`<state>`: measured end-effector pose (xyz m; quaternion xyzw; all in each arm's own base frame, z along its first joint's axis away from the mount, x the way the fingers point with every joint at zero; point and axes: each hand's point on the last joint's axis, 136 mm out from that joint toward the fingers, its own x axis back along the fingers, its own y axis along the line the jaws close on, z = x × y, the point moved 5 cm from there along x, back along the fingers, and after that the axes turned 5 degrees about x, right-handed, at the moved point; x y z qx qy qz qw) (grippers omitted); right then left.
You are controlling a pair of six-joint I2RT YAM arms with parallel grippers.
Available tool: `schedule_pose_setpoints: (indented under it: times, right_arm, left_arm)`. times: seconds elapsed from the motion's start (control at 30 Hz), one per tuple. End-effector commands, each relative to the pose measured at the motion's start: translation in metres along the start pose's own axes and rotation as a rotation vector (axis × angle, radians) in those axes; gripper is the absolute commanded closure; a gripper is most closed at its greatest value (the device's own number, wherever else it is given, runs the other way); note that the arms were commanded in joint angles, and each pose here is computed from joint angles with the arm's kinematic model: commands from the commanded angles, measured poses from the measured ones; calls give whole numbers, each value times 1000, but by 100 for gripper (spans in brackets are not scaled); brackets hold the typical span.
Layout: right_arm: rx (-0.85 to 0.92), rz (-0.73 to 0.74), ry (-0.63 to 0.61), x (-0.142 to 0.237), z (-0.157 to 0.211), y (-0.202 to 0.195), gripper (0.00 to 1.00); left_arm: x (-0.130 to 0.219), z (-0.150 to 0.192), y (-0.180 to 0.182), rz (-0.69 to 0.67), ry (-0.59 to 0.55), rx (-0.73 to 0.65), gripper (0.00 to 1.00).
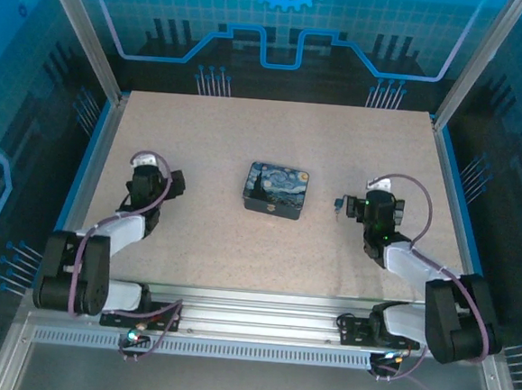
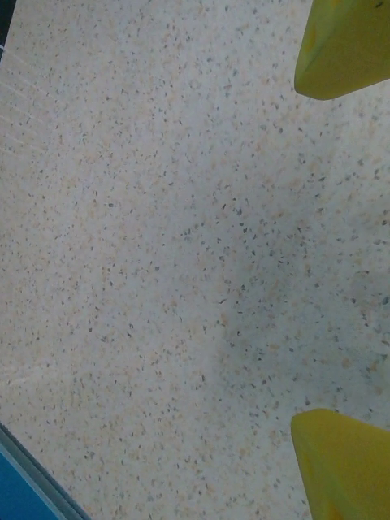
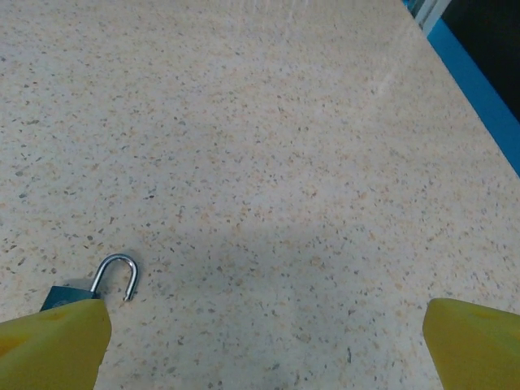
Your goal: Unlock a padlock with a key
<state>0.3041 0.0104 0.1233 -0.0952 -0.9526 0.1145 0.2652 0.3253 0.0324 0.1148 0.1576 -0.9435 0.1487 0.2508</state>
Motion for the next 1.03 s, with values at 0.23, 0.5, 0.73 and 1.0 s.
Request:
schedule_pose_setpoints:
  times: [0.23,0.5,0.73,1.0]
  right_arm:
    - [17,-154,-298,-10,-23,17,0]
    - [-26,-100,-187,-39,-18,12,0]
    - [-39,-136,-169,-41,-17,11,0]
    - [-39,-139,-169,-41,-17,11,0]
  left_arm:
    - [-8,2,-30,206,-272,-149,1]
    - [-13,2,-32,128,-226,-169,1]
    - [-13,2,-33,125,-226,-170,1]
    - [-13,2,-33,126,-229,-169,1]
